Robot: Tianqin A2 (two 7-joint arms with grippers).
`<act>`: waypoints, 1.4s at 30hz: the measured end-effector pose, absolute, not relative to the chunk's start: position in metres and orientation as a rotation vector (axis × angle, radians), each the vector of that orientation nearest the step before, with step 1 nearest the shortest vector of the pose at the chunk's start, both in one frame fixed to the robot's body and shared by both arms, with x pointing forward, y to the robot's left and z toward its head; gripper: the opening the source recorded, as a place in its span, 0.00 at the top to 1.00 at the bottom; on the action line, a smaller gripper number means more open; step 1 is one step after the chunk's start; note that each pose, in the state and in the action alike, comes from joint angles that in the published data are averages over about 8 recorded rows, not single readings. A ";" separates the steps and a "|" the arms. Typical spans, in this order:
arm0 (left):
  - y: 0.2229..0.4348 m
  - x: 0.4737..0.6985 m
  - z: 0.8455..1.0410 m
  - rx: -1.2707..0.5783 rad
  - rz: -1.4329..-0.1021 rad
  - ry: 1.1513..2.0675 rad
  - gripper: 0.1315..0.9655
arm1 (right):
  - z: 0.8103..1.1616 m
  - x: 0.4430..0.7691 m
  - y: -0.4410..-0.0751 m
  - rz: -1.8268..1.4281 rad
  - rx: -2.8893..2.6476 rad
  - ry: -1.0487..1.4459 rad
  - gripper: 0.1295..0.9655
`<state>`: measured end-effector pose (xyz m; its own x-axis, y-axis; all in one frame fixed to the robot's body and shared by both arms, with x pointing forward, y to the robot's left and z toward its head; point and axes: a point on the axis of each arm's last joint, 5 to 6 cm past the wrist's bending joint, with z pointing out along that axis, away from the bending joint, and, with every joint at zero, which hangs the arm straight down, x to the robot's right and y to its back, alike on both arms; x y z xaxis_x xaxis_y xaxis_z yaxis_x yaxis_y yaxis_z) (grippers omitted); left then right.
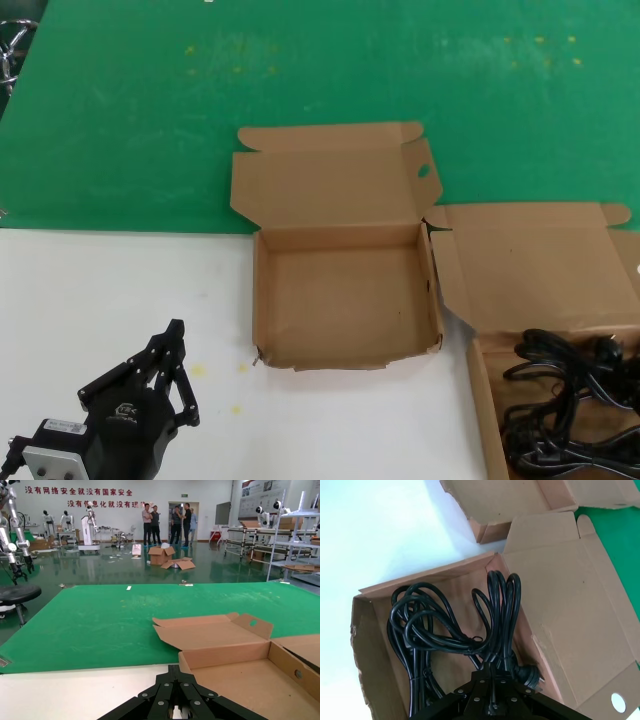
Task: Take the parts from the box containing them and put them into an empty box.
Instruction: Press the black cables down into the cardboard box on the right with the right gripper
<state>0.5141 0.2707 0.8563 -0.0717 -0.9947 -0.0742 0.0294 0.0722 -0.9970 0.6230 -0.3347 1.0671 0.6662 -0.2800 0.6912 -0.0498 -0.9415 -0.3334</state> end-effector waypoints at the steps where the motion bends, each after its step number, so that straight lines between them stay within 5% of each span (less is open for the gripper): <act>1: 0.271 0.514 0.856 -1.100 -1.220 1.276 1.00 | 1.067 0.622 -0.335 -1.148 -2.597 0.267 0.96; 18: 0.271 0.514 0.856 -1.100 -1.220 1.276 1.00 | 1.056 0.622 -0.337 -1.138 -2.595 0.297 0.83; 35: 0.271 0.514 0.856 -1.100 -1.220 1.276 1.00 | 1.049 0.629 -0.338 -1.139 -2.599 0.281 0.38; 42: 0.271 0.514 0.856 -1.100 -1.220 1.276 1.00 | 1.046 0.631 -0.338 -1.138 -2.600 0.271 0.35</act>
